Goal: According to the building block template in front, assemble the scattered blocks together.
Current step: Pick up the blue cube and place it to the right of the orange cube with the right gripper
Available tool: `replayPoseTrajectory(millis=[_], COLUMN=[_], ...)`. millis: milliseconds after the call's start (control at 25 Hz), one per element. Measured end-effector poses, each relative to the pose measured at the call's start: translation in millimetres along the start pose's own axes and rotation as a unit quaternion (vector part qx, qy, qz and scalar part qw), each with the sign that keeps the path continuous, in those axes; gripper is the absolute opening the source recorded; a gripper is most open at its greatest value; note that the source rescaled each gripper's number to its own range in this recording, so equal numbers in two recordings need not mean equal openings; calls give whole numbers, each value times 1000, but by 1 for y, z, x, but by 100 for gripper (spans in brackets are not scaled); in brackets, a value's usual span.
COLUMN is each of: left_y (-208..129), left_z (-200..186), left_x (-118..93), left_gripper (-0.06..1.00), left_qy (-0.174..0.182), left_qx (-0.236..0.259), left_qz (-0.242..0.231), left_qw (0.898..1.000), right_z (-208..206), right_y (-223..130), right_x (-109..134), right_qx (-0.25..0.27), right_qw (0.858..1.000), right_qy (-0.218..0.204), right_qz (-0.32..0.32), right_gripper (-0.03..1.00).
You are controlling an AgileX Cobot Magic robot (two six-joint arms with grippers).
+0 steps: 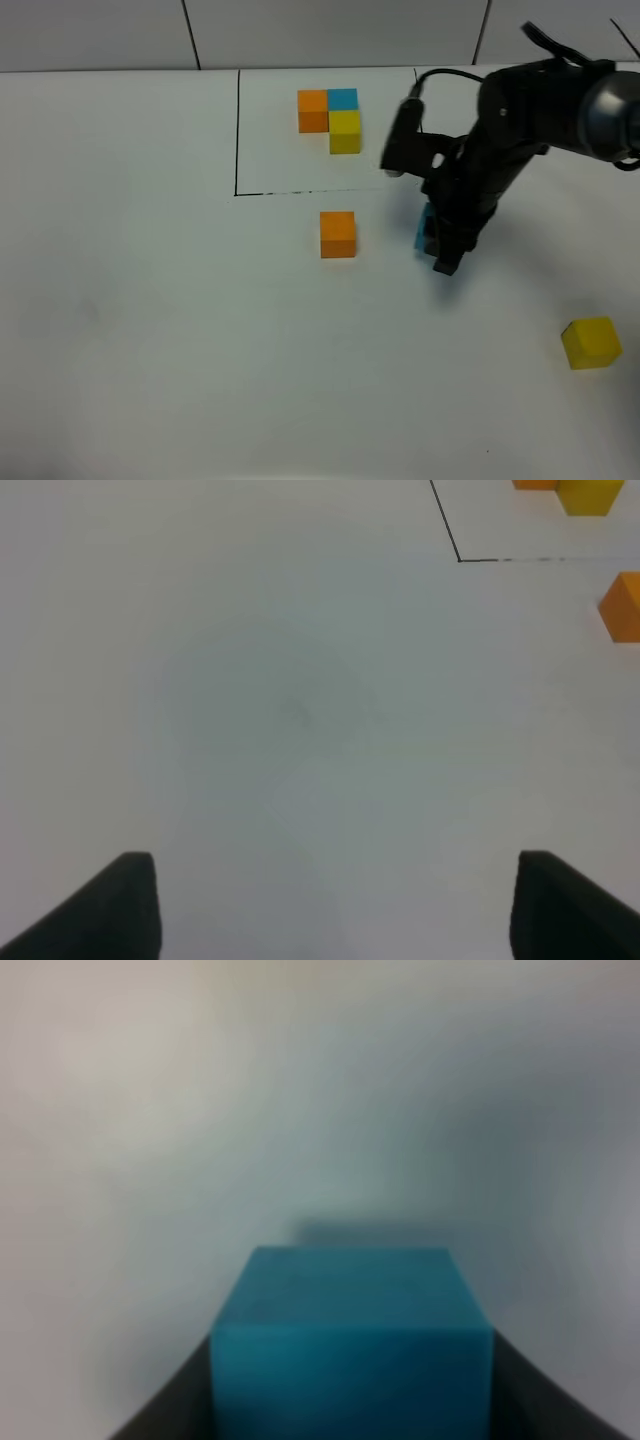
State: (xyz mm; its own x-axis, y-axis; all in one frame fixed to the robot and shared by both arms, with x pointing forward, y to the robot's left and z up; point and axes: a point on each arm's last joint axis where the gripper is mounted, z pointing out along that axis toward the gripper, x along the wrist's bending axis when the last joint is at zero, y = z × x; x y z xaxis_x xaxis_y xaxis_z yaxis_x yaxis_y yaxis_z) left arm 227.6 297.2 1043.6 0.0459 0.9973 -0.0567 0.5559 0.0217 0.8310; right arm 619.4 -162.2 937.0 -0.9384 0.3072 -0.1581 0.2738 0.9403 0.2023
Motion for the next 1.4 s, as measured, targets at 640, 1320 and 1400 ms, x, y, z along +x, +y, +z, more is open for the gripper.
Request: replayPoseTrajectory(millis=[640, 1320, 1400], left_y=[0, 0, 0], left_z=[0, 0, 0], left_x=[0, 0, 0], left_gripper=[55, 55, 55], left_qy=[0, 0, 0], left_qx=[0, 0, 0], left_qz=[-1, -1, -1], left_qw=[1000, 1000, 1000], right_z=[42, 56, 56], right_y=[51, 57, 59], right_x=[-23, -20, -18], right_qx=[39, 20, 19], right_qw=[988, 990, 989], right_qy=[55, 81, 82], right_qz=[-138, -118, -120], right_gripper=[2, 2, 2])
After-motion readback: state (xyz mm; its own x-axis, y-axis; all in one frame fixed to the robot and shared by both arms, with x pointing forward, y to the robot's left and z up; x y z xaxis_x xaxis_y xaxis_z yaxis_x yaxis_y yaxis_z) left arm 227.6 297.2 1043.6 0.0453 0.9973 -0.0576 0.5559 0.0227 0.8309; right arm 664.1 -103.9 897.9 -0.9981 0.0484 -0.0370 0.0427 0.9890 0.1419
